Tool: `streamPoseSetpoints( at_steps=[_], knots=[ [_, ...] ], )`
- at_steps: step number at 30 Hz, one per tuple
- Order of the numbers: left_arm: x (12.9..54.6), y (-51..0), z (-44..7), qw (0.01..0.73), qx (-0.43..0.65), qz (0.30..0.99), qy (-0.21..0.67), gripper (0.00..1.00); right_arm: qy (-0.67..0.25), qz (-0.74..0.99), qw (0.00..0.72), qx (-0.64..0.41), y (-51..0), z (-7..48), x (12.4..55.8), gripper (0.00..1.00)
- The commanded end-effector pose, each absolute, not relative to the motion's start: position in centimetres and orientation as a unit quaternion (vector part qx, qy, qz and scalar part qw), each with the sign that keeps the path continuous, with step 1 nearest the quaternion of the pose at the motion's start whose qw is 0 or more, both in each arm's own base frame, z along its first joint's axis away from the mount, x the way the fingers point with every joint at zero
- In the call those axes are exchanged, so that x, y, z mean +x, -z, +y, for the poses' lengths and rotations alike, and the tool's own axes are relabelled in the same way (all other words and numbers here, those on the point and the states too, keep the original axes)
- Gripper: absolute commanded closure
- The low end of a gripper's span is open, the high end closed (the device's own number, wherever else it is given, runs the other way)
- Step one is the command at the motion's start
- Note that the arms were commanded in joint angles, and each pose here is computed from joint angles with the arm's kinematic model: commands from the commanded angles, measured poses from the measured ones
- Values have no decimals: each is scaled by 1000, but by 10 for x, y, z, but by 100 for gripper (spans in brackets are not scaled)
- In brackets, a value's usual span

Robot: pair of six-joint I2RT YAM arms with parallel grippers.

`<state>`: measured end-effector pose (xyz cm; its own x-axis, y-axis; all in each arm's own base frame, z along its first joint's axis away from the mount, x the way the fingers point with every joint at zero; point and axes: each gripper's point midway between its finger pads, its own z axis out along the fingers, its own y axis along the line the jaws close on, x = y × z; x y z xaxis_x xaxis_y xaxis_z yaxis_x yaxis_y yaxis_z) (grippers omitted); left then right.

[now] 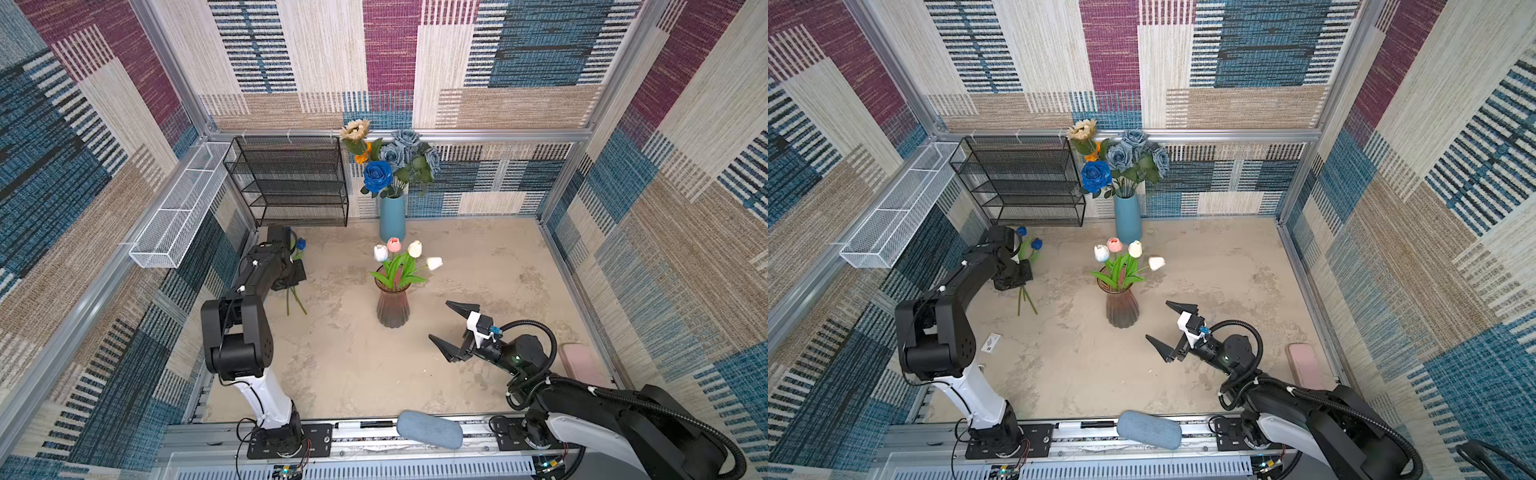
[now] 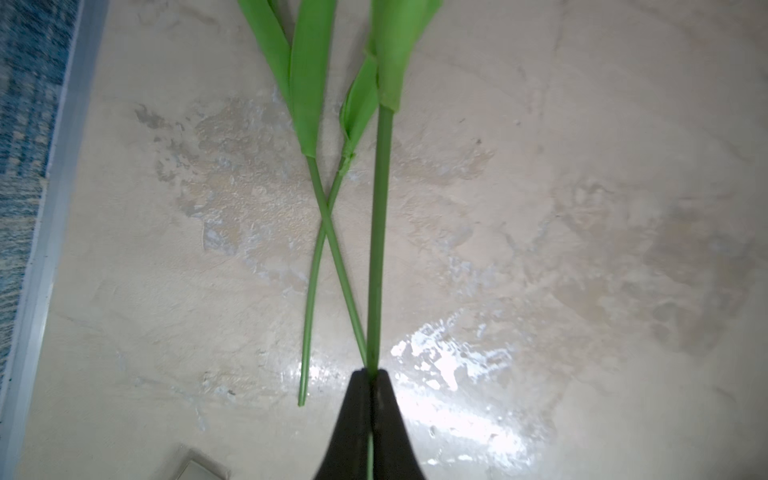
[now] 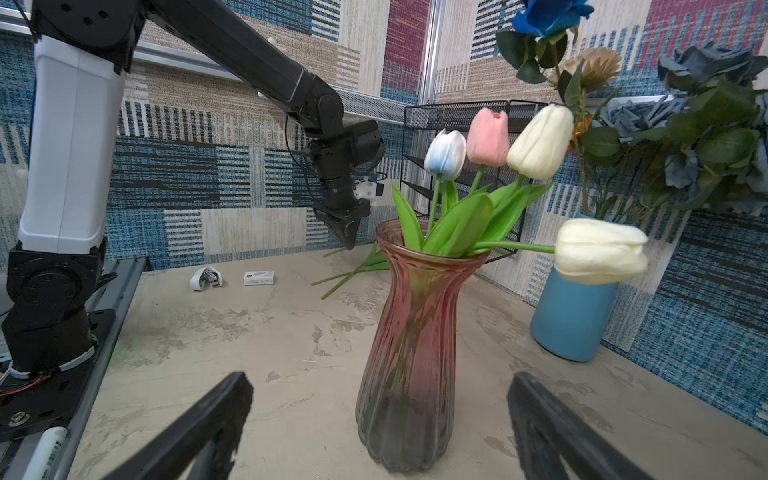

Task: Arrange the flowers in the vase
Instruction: 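Grasp the blue tulip stem with the left gripper and lift it upright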

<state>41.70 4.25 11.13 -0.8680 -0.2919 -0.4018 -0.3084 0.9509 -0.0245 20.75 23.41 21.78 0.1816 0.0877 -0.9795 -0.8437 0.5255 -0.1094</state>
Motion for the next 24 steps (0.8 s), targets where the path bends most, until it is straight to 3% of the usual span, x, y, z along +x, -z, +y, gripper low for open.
streamPoseSetpoints(
  at_steps=[1, 9, 17, 24],
  knots=[
    [414, -132, 29, 242, -148, 959, 0, 100, -344, 531, 692, -348, -226, 235, 207, 0],
    [390, -167, -55, 383, -47, 917, 104, 100, -342, 530, 695, -346, -227, 234, 206, 0],
    [359, -224, -113, 570, 52, 795, 198, 100, -347, 530, 691, -348, -226, 236, 207, 0],
    [338, -281, -147, 641, 142, 703, 274, 100, -345, 529, 693, -348, -226, 235, 206, 0]
  ],
)
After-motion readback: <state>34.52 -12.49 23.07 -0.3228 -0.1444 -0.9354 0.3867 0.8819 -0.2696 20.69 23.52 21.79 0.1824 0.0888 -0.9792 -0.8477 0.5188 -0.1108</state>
